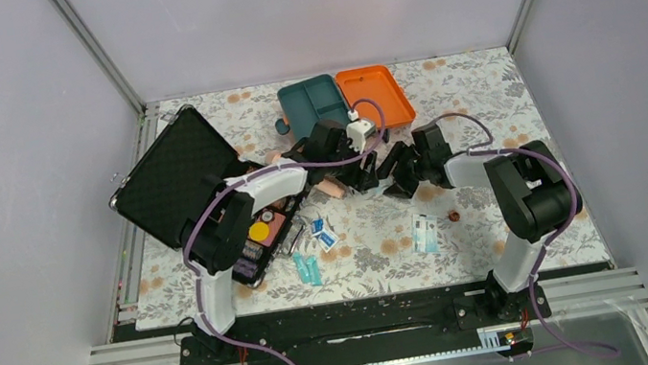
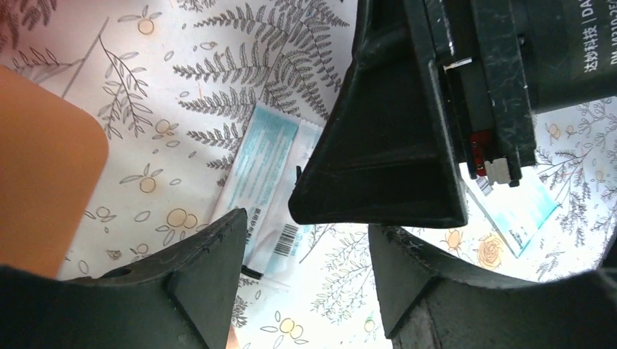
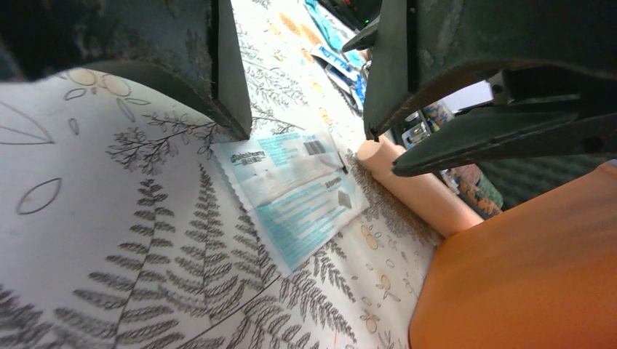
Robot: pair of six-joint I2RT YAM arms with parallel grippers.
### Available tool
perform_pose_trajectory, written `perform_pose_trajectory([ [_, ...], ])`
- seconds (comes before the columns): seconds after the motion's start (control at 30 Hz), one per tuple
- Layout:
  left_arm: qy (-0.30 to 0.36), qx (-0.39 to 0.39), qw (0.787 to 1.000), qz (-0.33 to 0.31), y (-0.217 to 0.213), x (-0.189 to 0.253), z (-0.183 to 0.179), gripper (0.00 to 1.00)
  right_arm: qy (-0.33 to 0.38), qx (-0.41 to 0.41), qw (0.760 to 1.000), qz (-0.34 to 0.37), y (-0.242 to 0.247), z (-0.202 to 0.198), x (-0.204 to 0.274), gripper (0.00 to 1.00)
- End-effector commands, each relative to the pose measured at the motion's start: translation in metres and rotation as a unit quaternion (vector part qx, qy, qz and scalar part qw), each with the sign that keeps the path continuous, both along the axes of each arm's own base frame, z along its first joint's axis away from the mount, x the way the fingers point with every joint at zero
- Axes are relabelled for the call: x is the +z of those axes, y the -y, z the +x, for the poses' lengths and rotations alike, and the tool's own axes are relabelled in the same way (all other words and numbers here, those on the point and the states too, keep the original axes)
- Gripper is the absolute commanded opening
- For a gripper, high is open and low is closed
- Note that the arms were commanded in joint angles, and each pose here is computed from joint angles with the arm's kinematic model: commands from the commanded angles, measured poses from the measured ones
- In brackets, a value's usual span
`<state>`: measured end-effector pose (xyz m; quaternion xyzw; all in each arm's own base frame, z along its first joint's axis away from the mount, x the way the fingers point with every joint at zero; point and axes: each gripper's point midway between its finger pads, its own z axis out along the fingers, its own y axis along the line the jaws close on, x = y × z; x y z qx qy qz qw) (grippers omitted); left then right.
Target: Organize the medicine kit
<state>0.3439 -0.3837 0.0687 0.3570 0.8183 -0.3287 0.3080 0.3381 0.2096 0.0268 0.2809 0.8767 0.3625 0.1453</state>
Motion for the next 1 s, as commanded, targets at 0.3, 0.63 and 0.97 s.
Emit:
perform_pose_trajectory([
  [0.3, 0.031, -0.002, 0.998, 0.056, 0.005, -0.015, 0.037, 0.61, 0.009, 0.027, 0.988, -0.155, 0.037, 0.002, -0.027, 0.39],
  [0.63, -0.078, 0.052, 0.993, 0.072, -0.011, -0.046, -0.004, 0.54, 0.017, 0.037, 0.992, -0.122, 0.027, -0.001, -0.033, 0.45],
  [0.97, -0.187, 0.133, 0.969, 0.095, -0.019, -0.073, -0.036, 0.54, 0.014, 0.044, 0.997, -0.063, 0.008, -0.001, -0.034, 0.51],
])
